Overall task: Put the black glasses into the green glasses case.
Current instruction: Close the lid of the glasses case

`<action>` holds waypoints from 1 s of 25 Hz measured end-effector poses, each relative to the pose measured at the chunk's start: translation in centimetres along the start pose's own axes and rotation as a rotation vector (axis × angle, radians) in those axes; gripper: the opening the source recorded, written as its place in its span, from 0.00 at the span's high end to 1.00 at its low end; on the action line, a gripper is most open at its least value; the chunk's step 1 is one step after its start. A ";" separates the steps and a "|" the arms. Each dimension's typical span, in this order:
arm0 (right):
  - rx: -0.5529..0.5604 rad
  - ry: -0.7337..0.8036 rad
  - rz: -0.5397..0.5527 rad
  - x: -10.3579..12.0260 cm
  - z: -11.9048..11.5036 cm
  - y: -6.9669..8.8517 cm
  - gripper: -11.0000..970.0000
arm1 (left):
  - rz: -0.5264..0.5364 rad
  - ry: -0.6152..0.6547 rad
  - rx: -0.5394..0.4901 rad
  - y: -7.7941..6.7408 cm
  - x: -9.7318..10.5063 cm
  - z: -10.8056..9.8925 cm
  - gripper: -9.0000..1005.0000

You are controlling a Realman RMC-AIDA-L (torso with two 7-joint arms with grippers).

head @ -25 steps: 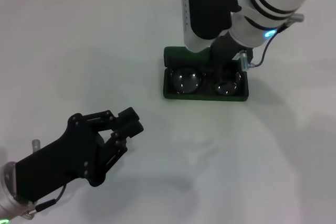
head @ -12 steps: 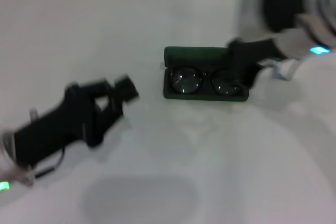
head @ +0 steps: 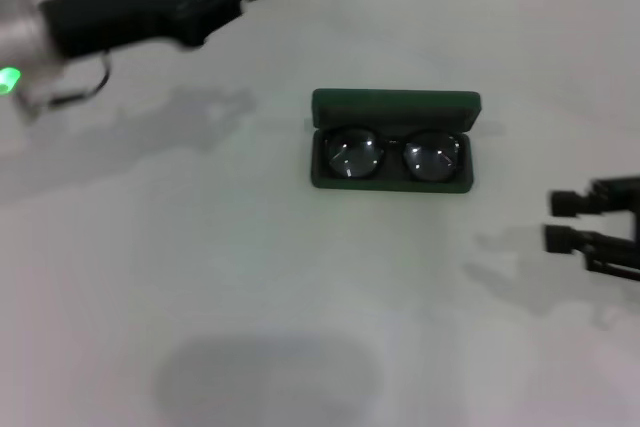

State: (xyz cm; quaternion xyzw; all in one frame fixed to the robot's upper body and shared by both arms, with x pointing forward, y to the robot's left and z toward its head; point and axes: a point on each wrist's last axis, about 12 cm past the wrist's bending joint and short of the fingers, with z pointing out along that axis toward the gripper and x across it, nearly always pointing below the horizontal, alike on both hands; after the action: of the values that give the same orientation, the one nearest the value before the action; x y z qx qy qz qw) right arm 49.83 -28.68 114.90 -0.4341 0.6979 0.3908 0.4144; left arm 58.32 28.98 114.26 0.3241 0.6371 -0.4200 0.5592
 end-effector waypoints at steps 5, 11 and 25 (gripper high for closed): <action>0.036 -0.134 0.164 4.7 -2.9 0.3 0.62 | 0.109 0.220 0.009 2.0 -2.3 6.2 0.81; 0.064 -0.182 0.196 6.5 -2.9 0.2 0.62 | 0.195 0.403 0.027 0.9 -0.6 11.6 0.80; 0.042 -0.091 0.190 5.9 0.3 -2.3 0.62 | 0.214 0.478 0.003 -0.4 2.5 14.1 0.80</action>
State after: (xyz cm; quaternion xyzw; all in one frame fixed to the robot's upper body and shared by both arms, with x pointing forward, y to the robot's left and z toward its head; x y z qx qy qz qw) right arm 50.36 -30.81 108.92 -0.3389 0.7246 0.4329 0.4156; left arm 63.71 16.01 111.57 0.4805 0.7126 -0.2709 0.4336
